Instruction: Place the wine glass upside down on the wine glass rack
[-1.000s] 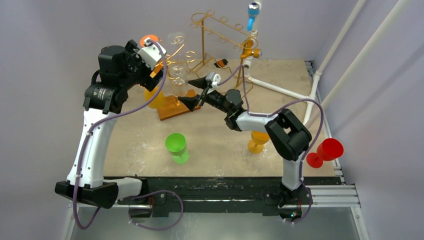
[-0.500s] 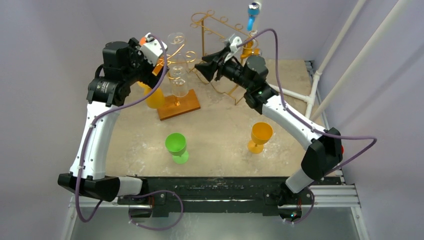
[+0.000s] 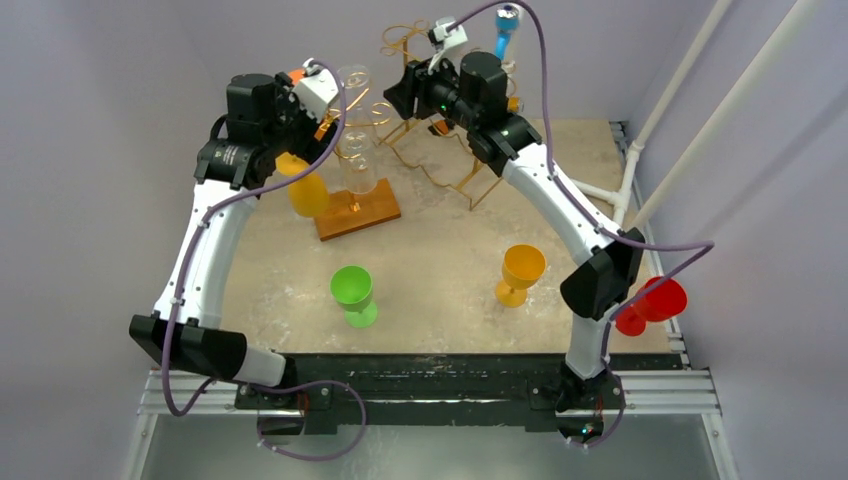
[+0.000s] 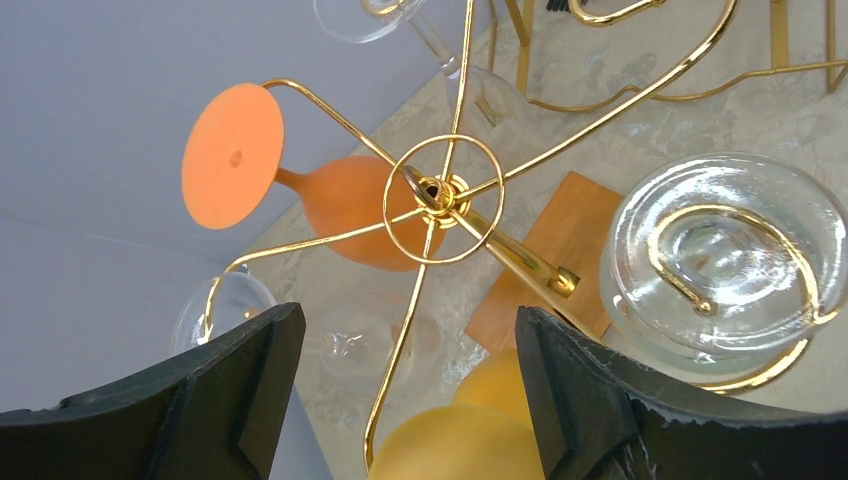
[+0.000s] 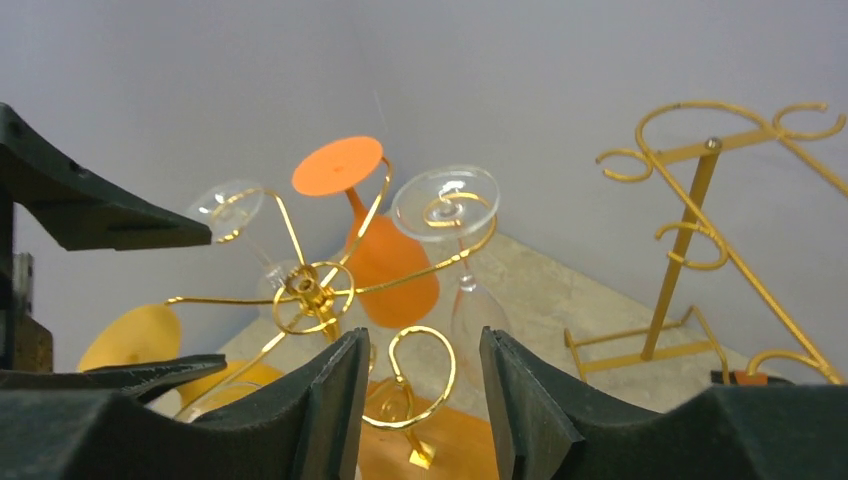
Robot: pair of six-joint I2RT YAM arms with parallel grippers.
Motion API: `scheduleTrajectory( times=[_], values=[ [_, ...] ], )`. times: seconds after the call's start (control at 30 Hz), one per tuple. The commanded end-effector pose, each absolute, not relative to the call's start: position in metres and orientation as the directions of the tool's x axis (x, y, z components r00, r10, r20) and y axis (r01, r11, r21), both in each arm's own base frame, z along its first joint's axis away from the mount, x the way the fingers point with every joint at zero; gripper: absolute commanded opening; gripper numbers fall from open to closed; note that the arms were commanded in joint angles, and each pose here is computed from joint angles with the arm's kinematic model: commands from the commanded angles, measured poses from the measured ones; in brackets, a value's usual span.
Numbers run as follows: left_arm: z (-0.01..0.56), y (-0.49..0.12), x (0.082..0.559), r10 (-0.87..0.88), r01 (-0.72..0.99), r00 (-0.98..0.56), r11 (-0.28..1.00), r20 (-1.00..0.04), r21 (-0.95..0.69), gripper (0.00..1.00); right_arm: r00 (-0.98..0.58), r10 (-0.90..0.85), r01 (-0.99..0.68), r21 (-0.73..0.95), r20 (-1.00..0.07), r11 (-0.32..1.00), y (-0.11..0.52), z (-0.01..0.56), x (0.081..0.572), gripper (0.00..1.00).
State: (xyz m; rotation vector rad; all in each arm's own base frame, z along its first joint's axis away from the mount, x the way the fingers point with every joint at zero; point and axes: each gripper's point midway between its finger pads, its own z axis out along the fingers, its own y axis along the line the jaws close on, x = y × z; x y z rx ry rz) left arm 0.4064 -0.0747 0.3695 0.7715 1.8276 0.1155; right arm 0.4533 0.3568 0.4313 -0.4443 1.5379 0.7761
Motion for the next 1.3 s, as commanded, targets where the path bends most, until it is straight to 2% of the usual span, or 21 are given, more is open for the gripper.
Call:
scheduleTrajectory(
  times=[0.0,0.23,0.4,0.87,1.03,1.27],
  values=[
    [0.401,-0.070,0.416,0.533,0.374,-0.134,0.808,-0.835,0.456,0.82,-0.200,0.144,-0.665,0.242,-0.969,0.707,0.358,0.417,0.458,0.51],
    [0.405,-0.069,0.428,0.537,0.348,-0.122,0.810,-0.835,0.471,0.79,-0.228,0.141,-0.675,0.261,-0.963,0.691,0.367,0.403,0.463,0.46],
    [0.406,-0.075,0.439,0.533,0.364,-0.113,0.808,-0.839,0.464,0.79,-0.247,0.142,-0.688,0.277,-0.958,0.670,0.371,0.398,0.461,0.37],
    [0.384,-0.077,0.453,0.574,0.402,-0.158,0.781,-0.803,0.479,0.74,-0.276,0.160,-0.702,0.313,-0.948,0.640,0.375,0.394,0.454,0.28],
    [0.382,-0.070,0.461,0.582,0.360,-0.180,0.790,-0.793,0.497,0.66,-0.298,0.159,-0.704,0.330,-0.941,0.629,0.378,0.388,0.452,0.22],
    [0.383,-0.072,0.468,0.571,0.346,-0.181,0.799,-0.801,0.492,0.65,-0.334,0.159,-0.715,0.359,-0.929,0.600,0.383,0.379,0.439,0.16]
  ],
)
